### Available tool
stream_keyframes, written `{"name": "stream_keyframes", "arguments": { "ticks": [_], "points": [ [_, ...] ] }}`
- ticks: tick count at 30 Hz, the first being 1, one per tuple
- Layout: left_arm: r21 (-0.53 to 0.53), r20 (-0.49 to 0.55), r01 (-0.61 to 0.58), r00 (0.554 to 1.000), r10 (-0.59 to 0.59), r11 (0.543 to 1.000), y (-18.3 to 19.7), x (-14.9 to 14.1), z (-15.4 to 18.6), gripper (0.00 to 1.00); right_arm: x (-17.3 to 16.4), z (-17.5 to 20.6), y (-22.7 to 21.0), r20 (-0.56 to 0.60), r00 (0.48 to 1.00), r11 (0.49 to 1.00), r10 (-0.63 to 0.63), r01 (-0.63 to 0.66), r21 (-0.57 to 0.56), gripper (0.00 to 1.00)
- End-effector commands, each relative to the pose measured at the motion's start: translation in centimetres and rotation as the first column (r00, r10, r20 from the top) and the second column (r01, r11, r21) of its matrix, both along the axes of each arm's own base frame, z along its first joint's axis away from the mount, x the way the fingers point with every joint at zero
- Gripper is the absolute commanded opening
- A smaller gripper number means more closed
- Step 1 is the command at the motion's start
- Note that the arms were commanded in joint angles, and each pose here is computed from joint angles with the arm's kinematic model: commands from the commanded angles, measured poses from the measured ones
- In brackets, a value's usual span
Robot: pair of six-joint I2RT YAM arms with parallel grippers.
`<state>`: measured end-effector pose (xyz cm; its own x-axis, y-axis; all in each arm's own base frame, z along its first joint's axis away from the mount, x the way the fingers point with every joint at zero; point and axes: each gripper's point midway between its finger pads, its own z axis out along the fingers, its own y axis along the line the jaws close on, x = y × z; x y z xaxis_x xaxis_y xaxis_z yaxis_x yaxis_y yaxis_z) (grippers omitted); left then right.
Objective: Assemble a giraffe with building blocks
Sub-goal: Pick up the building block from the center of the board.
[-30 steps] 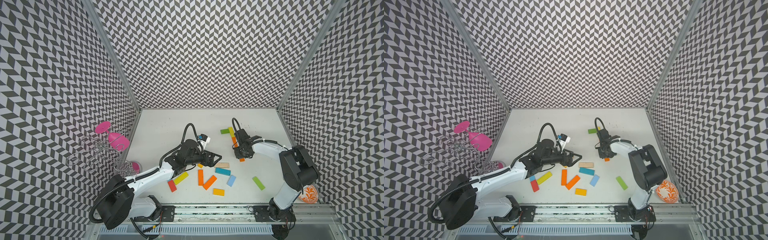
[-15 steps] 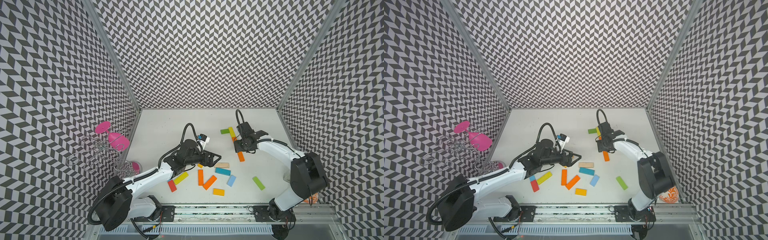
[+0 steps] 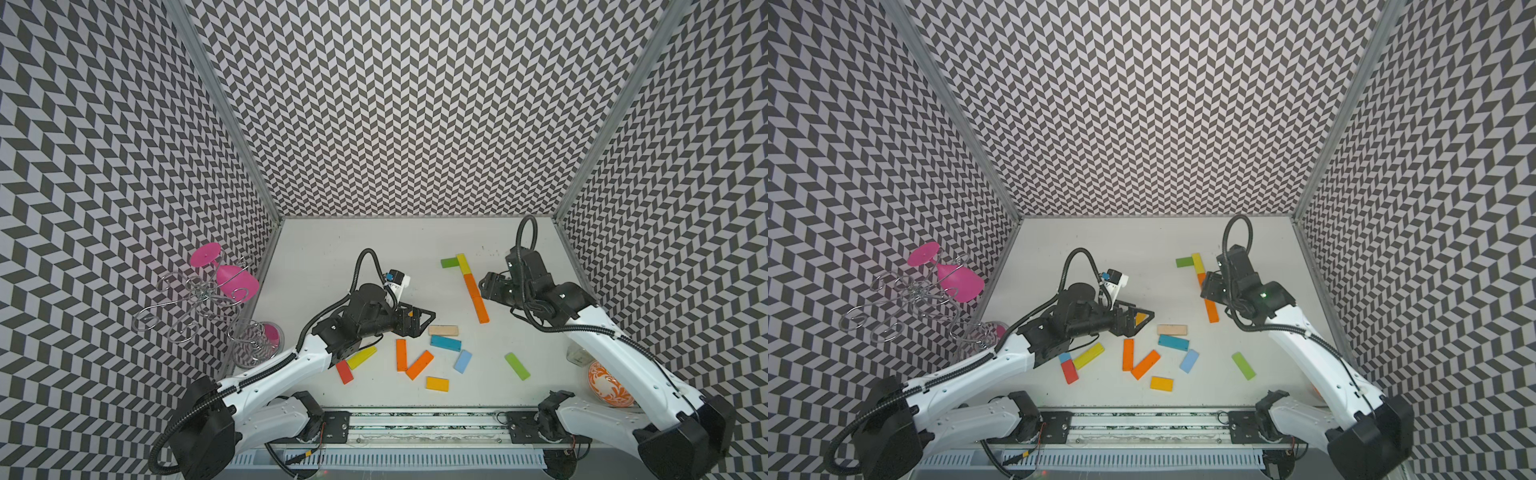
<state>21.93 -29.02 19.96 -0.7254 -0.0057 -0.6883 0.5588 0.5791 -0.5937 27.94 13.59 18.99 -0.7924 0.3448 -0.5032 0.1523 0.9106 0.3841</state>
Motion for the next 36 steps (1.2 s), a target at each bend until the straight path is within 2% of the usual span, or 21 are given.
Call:
{"name": "stream_keyframes", "arguments": {
  "ticks": [1,7,13,18,22,36],
  "points": [
    [0.05,-0.045,-0.038,0.998,0.04,0.998,1.1,-0.8,-1.9,0.93,-2.5,-2.3,0.8,-0.086,0.992,0.993,-0.089,0.095,0.076,0.67],
    [0.066,-0.081,-0.058,0.995,0.063,0.996,2.0,-2.1,-3.1,0.92,-6.9,-7.1,2.2,-0.213,0.971,0.99,-0.112,0.127,0.059,0.67],
    [0.071,-0.105,-0.068,0.992,0.075,0.995,2.6,-2.7,-4.0,0.92,-8.9,-9.7,3.5,-0.265,0.959,0.994,-0.105,0.111,0.009,0.67],
    [0.075,-0.122,-0.068,0.99,0.076,0.995,2.9,-3.1,-4.7,0.92,-8.8,-10.1,2.6,-0.258,0.952,0.987,-0.162,0.154,-0.052,0.67],
    [0.084,-0.128,-0.067,0.989,0.078,0.994,3.1,-3.2,-5.1,0.93,-8.3,-9.8,2.7,-0.237,0.956,0.985,-0.174,0.166,-0.053,0.67],
    [0.087,-0.109,-0.094,0.989,0.104,0.992,4.0,-3.0,-5.0,0.93,-6.7,-10.4,4.9,-0.239,0.965,0.992,-0.111,0.094,-0.083,0.67]
  ]
}}
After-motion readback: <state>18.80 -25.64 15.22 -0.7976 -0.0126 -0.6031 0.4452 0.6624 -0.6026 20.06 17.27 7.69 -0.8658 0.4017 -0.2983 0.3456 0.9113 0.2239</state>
